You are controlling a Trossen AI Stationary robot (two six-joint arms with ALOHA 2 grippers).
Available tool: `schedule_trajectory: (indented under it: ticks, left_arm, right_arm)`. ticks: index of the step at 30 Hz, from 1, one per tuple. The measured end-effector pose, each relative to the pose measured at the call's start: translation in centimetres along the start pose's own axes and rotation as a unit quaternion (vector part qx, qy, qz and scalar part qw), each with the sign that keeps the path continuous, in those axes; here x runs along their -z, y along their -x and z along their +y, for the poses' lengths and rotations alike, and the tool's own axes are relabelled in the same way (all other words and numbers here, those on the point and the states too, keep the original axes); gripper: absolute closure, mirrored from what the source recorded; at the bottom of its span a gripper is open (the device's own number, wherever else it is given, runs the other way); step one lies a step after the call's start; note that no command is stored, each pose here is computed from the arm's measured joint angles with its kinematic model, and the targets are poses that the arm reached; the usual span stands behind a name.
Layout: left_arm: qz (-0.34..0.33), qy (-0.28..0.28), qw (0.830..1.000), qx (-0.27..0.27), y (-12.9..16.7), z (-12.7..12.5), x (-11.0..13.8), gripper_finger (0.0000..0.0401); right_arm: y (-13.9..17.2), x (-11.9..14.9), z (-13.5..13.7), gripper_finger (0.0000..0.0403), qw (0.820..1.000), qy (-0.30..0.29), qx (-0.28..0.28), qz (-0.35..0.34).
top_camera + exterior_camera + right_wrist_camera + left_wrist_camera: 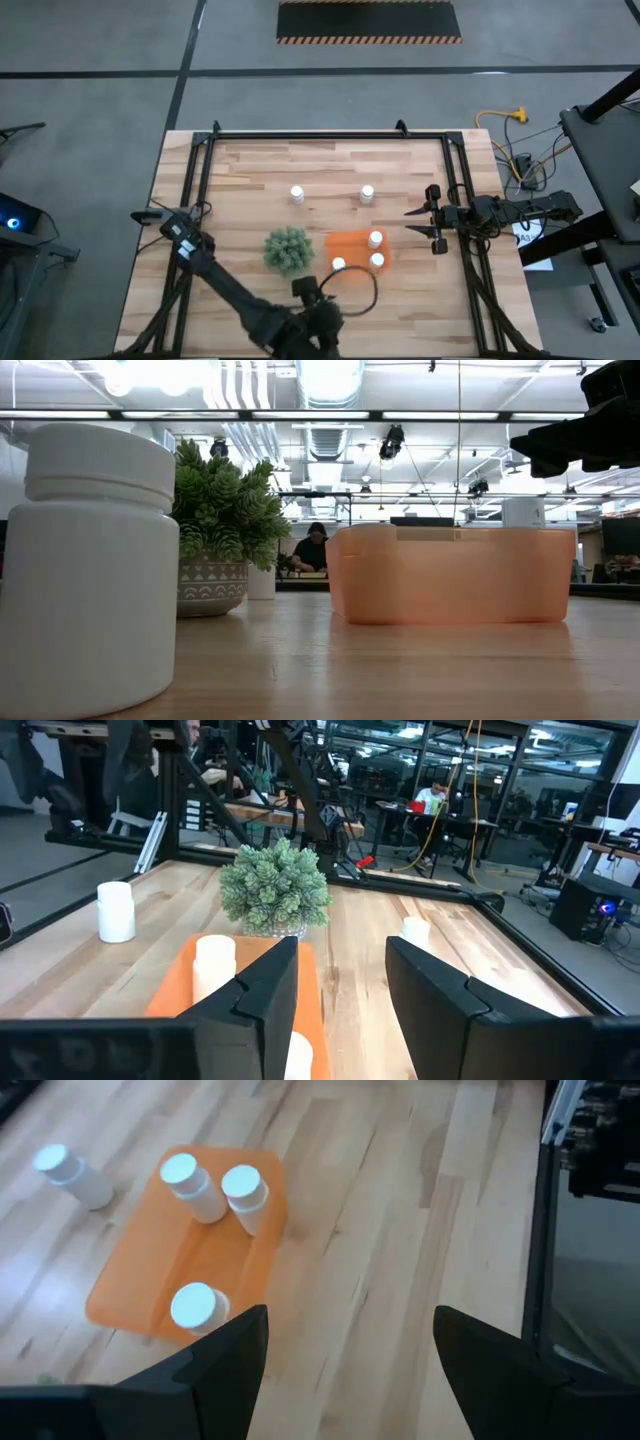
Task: Pick and place pill bottles into a basket
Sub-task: Put the white pill bottle into the orange bin
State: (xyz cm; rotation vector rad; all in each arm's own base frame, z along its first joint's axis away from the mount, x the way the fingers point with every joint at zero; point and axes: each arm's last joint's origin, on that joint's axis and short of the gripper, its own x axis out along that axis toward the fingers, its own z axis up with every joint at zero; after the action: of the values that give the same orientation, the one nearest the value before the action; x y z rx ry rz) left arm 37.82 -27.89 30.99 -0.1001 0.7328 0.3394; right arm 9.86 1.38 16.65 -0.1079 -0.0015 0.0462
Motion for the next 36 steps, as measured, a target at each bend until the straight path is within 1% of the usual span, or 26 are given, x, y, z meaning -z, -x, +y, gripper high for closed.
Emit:
schedule_trajectory:
  ticks: [4, 7, 11, 13, 18, 23, 29, 36]
  left_arm:
    - [-0.020, 0.003, 1.000, -0.016, 0.8, -1.1, 1.9, 0.0136]
    - [-0.015, 0.002, 1.000, -0.023, 0.8, -1.7, 3.5, 0.0136]
    - [-0.005, 0.024, 0.999, -0.040, 0.0, -2.2, 6.3, 0.0136]
    - [-0.003, 0.026, 0.998, -0.048, -0.2, -2.5, 7.9, 0.0136]
    - [-0.014, 0.041, 0.997, -0.064, -0.1, -2.9, 11.0, 0.0136]
    - [-0.048, 0.069, 0.994, -0.076, 0.5, -2.9, 12.4, 0.0136]
    - [-0.058, 0.089, 0.992, -0.074, 0.6, -3.0, 12.9, 0.0136]
    - [-0.077, 0.118, 0.988, -0.070, -0.5, -3.1, 14.8, 0.0136]
  right_arm:
    - [0.0, 0.0, 0.0, 0.0261, 1.000, 0.000, 0.000, 0.000]
    - [0.0, 0.0, 0.0, 0.0261, 1.000, -0.001, 0.000, 0.000]
    - [0.0, 0.0, 0.0, 0.0261, 1.000, -0.001, 0.000, 0.000]
    - [0.0, 0.0, 0.0, 0.0261, 1.000, 0.000, 0.000, 0.000]
    - [0.0, 0.0, 0.0, 0.0261, 1.000, -0.001, 0.000, 0.000]
    - [0.0, 0.0, 0.0, 0.0261, 1.000, -0.001, 0.000, 0.000]
    - [0.0, 0.0, 0.0, 0.0261, 1.000, 0.000, 0.000, 0.000]
    - [0.0, 0.0, 0.0, 0.0261, 1.000, -0.001, 0.000, 0.000]
